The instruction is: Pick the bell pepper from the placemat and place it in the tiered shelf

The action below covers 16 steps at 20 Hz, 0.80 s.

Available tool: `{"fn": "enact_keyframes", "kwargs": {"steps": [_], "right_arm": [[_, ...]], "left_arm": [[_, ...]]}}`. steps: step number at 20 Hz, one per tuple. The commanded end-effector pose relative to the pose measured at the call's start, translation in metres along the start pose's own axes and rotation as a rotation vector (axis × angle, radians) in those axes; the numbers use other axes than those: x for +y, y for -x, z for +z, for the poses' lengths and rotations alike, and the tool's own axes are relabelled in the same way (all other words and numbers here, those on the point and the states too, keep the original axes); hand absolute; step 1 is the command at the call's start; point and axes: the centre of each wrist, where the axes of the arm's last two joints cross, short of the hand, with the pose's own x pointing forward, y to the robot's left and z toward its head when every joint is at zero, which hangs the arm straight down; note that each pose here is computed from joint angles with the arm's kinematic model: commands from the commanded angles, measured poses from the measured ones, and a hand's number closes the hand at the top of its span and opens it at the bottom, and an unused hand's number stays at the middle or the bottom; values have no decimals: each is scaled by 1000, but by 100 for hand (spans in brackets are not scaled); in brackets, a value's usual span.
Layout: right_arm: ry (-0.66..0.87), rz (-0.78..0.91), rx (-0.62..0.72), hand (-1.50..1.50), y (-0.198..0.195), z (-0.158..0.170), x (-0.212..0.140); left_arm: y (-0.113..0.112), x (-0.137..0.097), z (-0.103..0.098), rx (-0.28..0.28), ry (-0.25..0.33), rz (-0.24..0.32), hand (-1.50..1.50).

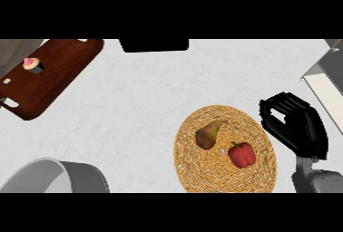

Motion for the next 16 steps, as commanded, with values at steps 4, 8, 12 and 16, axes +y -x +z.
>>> {"fn": "enact_keyframes", "kwargs": {"steps": [4, 8, 12, 16], "right_arm": [[-31, -108, 66, -150, 19, 22, 46], [-40, -5, 71, -150, 12, 22, 45], [-66, 245, 139, -150, 16, 28, 16], [-139, 432, 223, -150, 10, 25, 4]], "left_arm": [[-86, -5, -10, -446, 84, 168, 0], [-84, 4, -6, -430, 74, 186, 0], [-79, 7, 2, -402, 82, 193, 0], [-76, 15, 6, -401, 77, 177, 0]]}}
